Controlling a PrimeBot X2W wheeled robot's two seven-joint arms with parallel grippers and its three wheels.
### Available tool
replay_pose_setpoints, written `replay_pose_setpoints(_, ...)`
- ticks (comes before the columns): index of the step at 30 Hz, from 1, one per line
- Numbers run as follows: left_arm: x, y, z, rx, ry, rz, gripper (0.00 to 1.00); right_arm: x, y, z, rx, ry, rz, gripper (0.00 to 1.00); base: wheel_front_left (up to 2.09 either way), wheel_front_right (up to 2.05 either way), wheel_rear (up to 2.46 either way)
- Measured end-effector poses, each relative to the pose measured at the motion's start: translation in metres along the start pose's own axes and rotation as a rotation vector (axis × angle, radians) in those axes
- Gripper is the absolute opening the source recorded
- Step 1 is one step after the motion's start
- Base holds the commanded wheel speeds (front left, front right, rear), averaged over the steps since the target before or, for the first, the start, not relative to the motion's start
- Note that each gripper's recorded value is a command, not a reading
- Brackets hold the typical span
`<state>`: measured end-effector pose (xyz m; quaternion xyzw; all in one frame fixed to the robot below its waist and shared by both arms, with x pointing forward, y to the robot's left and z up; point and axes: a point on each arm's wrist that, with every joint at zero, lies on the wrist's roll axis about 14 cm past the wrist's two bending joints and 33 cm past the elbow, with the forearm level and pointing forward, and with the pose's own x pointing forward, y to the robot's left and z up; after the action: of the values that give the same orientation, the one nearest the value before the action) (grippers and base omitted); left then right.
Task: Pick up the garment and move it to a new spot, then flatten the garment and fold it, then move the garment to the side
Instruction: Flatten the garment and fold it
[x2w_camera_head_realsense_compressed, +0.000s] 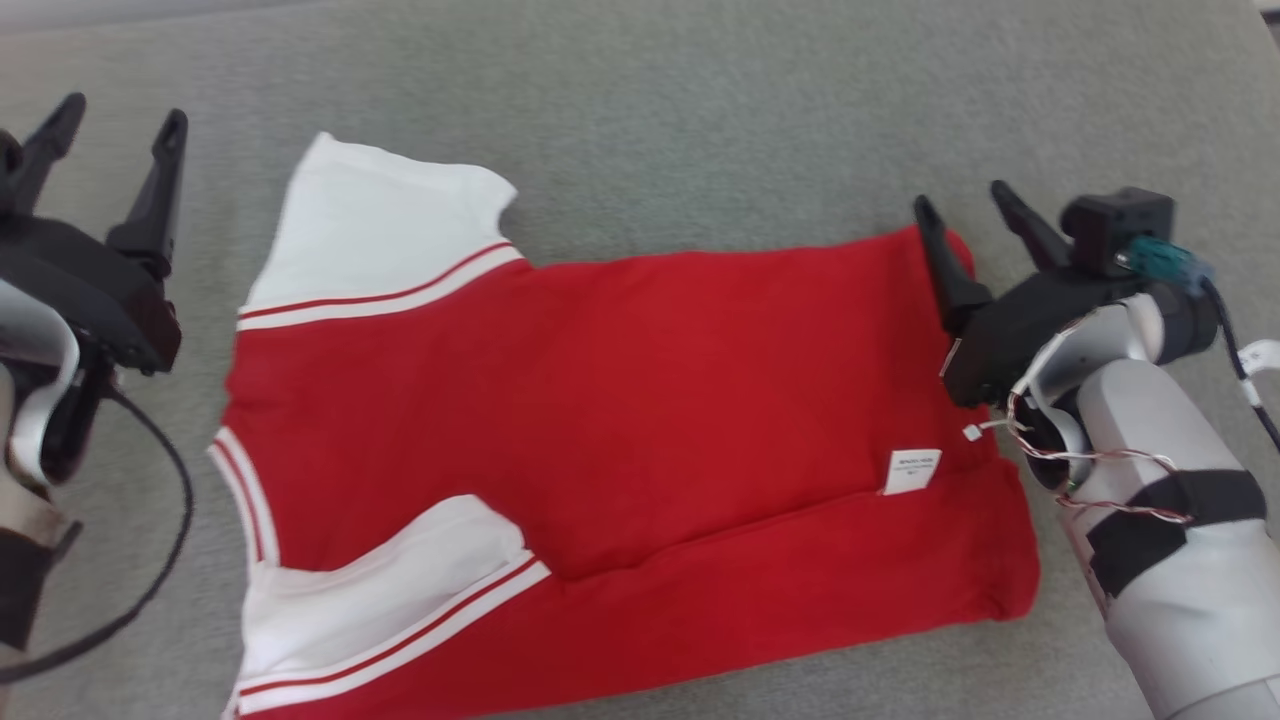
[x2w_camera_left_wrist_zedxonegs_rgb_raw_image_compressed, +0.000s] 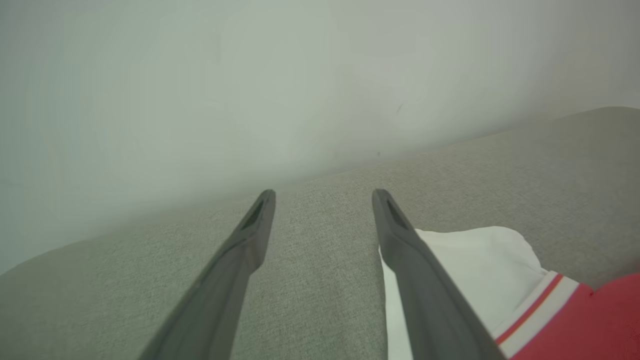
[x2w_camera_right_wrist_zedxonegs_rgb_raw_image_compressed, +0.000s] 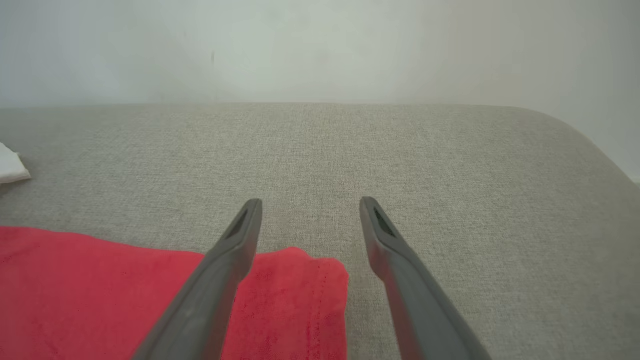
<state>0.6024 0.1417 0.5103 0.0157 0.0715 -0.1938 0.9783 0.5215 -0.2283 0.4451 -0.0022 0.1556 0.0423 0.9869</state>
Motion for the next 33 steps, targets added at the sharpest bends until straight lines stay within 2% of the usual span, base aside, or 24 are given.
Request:
replay_pose_setpoints(12, 0.048, -0.037, -0.057, -0.010, 0.193, -0.128, 1.00, -0.001, -0.009, -0.035, -0.001, 0.153, -0.013, 1.00, 0.00, 0.00, 0.00)
replay_pose_setpoints(24, 0.068, -0.041, -0.095, 0.023, 0.346, -0.152, 1.00, 0.012, 0.000, -0.045, -0.007, 0.207, 0.015, 1.00, 0.00, 0.00, 0.00)
replay_pose_setpoints(28, 0.071, -0.045, -0.103, -0.006, 0.391, -0.158, 1.00, 0.013, 0.000, -0.049, -0.013, 0.231, 0.016, 1.00, 0.00, 0.00, 0.00)
replay_pose_setpoints(29, 0.070, -0.046, -0.106, -0.013, 0.409, -0.161, 0.89, 0.013, -0.001, -0.050, -0.013, 0.236, 0.017, 1.00, 0.00, 0.00, 0.00)
replay_pose_setpoints(30, 0.070, -0.048, -0.108, -0.005, 0.424, -0.168, 0.40, 0.013, 0.000, -0.050, -0.014, 0.244, 0.018, 0.69, 0.00, 0.00, 0.00)
replay_pose_setpoints(31, 0.070, -0.050, -0.109, 0.005, 0.433, -0.176, 0.00, 0.013, 0.000, -0.051, -0.013, 0.249, 0.020, 0.13, 0.00, 0.00, 0.00)
replay_pose_setpoints(32, 0.070, -0.051, -0.108, -0.002, 0.435, -0.179, 0.00, 0.014, 0.002, -0.050, -0.016, 0.247, 0.024, 0.00, 0.00, 0.00, 0.00)
replay_pose_setpoints(33, 0.070, -0.053, -0.107, -0.025, 0.432, -0.184, 0.00, 0.015, 0.002, -0.049, -0.013, 0.242, 0.025, 0.00, 0.00, 0.00, 0.00)
